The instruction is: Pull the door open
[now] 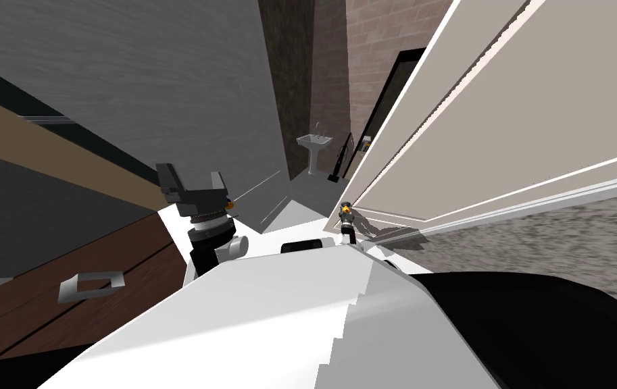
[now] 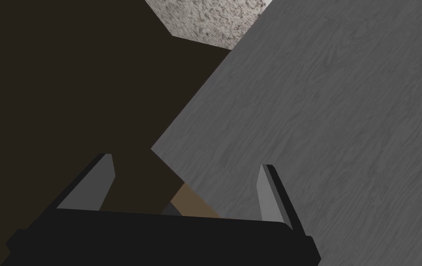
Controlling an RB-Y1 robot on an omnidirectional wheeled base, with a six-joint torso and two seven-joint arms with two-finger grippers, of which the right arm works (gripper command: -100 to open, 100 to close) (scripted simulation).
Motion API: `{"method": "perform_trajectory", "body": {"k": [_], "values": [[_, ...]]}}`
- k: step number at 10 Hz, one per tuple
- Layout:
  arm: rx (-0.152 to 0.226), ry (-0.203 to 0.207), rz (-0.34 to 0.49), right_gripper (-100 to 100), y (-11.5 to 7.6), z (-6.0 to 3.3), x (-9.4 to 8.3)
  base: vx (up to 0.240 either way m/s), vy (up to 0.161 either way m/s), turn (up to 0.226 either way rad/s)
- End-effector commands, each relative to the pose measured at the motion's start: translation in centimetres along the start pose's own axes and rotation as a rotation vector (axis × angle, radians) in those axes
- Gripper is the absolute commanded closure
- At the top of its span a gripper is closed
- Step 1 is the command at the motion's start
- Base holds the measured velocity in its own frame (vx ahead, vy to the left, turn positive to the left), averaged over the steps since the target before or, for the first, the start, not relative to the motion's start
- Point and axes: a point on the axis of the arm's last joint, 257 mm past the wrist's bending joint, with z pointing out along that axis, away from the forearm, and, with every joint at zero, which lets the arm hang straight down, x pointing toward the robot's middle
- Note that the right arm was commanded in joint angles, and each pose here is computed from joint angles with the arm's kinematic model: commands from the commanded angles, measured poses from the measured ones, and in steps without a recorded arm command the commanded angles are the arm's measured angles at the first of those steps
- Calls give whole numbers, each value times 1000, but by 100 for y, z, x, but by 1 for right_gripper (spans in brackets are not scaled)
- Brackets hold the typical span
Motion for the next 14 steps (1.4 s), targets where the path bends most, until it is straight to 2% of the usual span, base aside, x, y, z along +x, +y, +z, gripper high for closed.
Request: {"method": "perform_trajectory", "body": {"k": [1,5,14], "values": [[5,-4,1,100,-37,-10,-14,-29,-7,-5],[5,-4,1,100,-37,-10,-14,-15,1,5],[143,3,29,100,43,-155,15,-195,-31,143]]}}
